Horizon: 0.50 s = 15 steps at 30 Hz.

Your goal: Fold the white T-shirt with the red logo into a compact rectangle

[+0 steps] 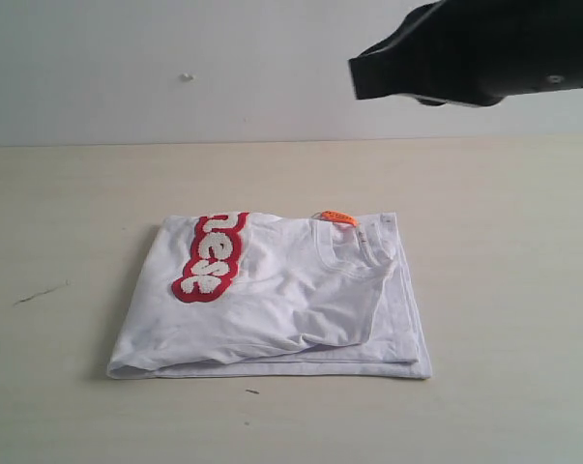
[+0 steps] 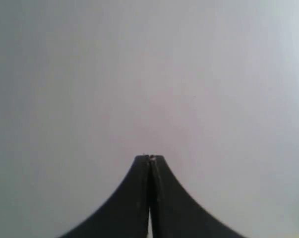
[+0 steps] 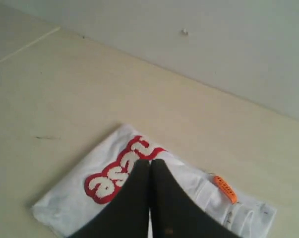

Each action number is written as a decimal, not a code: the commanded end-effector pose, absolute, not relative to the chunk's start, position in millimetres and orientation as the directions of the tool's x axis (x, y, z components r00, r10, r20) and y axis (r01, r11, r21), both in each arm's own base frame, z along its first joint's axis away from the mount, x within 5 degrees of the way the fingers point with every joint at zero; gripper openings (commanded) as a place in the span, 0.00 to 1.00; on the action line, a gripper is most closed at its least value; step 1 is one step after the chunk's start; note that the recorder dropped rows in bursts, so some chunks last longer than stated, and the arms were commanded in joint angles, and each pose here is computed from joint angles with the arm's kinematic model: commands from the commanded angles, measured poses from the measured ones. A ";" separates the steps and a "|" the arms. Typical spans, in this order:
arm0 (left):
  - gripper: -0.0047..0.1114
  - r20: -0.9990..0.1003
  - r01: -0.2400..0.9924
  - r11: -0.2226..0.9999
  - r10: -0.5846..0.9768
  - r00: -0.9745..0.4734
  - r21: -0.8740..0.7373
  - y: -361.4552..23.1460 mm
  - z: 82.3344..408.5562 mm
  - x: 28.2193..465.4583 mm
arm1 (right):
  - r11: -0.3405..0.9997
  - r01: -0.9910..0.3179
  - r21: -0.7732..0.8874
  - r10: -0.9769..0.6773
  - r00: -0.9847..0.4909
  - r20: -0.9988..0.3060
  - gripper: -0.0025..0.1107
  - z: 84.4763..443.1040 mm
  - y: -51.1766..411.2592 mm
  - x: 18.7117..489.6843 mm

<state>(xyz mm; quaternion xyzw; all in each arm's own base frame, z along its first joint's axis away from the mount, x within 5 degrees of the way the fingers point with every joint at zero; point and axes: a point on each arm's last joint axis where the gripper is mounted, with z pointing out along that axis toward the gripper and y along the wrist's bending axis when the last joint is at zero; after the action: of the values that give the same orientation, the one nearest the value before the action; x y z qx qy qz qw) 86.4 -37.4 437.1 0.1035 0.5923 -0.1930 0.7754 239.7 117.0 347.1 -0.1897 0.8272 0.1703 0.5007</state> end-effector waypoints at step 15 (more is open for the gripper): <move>0.04 -0.891 0.369 0.927 -0.218 0.399 -0.061 -10.4 393.6 18.0 | 0.890 -0.452 0.056 0.089 0.052 -0.995 0.02 377.0 44.1 89.0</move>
<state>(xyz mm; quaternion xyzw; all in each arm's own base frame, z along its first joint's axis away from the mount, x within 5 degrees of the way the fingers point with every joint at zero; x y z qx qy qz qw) 22.5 -14.0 400.5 0.0818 0.5273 -0.1849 0.8253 101.3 50.3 375.5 -0.1461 0.6802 0.1859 0.6939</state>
